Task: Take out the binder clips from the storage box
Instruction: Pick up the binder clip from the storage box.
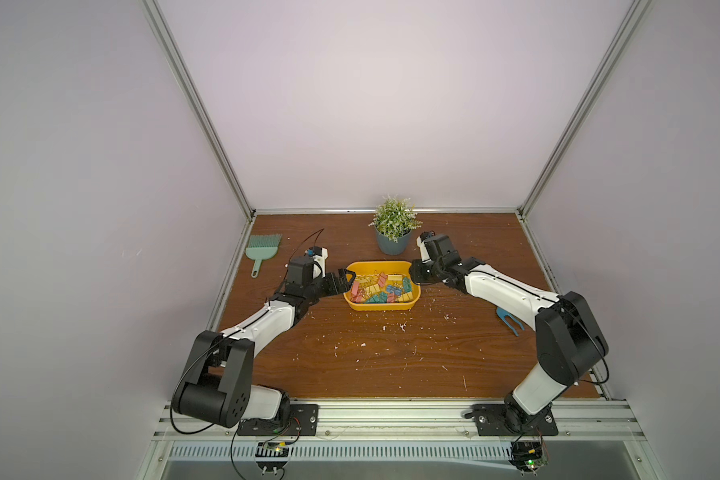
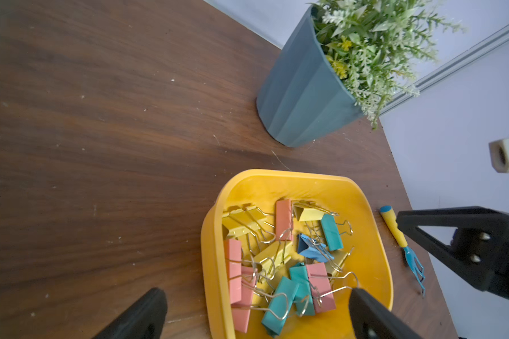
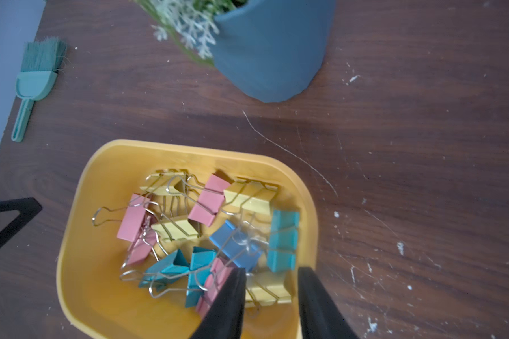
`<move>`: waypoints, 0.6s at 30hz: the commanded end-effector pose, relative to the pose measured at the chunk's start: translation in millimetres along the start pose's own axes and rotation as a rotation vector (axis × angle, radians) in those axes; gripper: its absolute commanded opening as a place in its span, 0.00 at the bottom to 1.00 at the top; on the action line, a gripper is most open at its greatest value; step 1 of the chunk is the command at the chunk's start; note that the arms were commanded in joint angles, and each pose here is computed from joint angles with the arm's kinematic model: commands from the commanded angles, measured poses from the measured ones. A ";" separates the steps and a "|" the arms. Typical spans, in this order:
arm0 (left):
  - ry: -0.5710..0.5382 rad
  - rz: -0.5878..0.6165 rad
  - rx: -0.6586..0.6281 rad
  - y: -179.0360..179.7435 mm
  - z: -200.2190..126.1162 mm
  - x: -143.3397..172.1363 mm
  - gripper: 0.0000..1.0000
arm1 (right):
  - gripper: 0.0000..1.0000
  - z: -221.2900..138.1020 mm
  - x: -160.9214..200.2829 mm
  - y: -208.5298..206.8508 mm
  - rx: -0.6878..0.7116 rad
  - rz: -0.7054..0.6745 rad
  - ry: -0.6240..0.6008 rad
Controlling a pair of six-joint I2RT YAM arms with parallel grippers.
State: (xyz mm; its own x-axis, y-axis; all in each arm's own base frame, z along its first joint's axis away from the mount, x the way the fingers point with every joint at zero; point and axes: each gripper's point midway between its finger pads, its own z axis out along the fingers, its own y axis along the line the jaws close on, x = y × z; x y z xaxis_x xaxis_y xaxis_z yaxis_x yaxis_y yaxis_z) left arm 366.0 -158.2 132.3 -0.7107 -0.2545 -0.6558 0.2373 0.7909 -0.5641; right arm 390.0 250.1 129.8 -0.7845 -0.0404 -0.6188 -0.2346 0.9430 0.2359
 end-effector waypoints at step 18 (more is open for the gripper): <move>-0.026 0.113 -0.023 -25.1 -2.8 -2.0 1.00 | 0.26 37.9 15.9 1.8 0.231 -0.161 0.128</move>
State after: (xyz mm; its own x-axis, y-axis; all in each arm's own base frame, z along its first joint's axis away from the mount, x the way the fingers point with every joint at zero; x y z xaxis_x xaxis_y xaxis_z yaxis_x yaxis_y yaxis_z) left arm 361.2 -175.6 152.4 -0.6631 -0.1974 -0.7221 0.2931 0.8191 -0.4931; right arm 392.9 266.5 79.2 -0.8337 -0.2124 -0.5097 -0.2452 0.9695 -0.0029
